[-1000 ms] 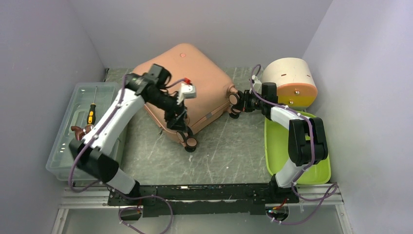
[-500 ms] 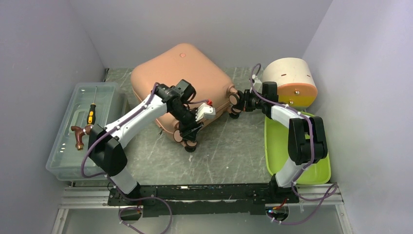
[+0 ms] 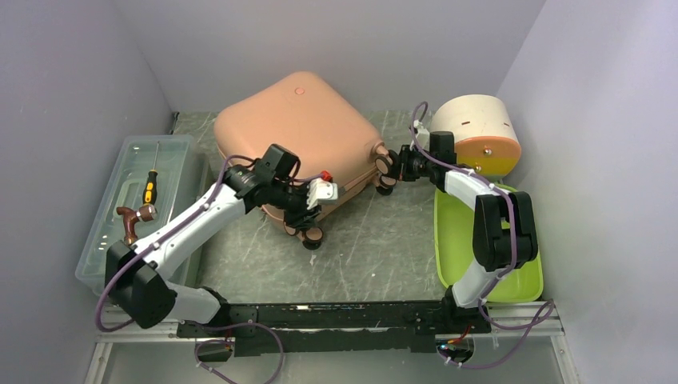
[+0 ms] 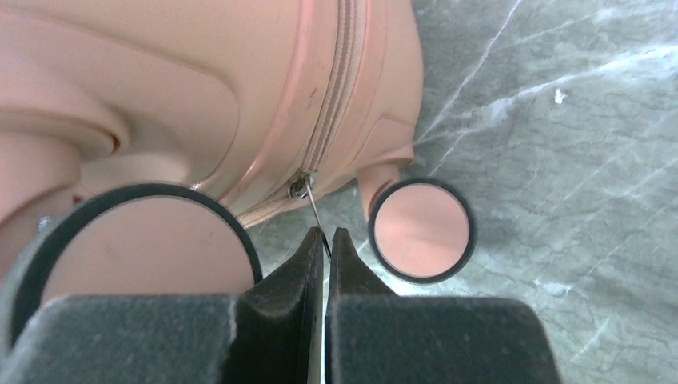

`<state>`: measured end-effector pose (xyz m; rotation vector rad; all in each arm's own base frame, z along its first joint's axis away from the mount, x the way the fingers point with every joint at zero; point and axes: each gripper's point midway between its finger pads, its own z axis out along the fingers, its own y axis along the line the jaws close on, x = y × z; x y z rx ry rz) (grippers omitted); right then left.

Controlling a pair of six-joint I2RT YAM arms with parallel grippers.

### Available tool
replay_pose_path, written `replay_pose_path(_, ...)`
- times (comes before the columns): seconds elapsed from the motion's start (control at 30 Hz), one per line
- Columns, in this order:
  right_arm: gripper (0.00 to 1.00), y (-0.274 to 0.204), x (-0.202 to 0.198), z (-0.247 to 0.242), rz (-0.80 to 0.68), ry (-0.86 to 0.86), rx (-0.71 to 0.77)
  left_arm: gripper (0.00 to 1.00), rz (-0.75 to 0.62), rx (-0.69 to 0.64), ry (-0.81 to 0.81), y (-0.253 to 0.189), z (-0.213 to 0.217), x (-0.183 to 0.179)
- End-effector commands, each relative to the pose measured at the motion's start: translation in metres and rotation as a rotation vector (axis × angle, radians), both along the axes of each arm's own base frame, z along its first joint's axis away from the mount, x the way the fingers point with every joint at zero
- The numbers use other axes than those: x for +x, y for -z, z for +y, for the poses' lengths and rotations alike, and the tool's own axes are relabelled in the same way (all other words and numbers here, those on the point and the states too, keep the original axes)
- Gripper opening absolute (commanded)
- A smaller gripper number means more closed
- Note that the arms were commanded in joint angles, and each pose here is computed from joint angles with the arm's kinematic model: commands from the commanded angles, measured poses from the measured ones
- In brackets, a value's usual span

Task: Open, take out, and arrange the luggage
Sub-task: Unzip the zipper of the luggage.

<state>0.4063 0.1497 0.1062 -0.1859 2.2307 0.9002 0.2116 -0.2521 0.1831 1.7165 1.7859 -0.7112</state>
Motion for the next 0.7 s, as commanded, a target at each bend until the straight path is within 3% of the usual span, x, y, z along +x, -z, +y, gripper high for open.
replay_pose_path(0.0, 0.00, 0.004, 0.049, -0.087, -0.099, 0.384, -0.228, 0.00, 0.292, 0.295, -0.180, 0.033, 0.095, -0.072)
replay_pose_path(0.27, 0.00, 0.007, 0.054, -0.049, -0.060, 0.296, -0.029, 0.00, 0.303, 0.299, -0.224, 0.044, 0.114, -0.080)
replay_pose_path(0.67, 0.00, 0.002, 0.082, -0.058, -0.063, 0.356, -0.115, 0.00, 0.270, 0.245, -0.297, 0.034, 0.146, -0.084)
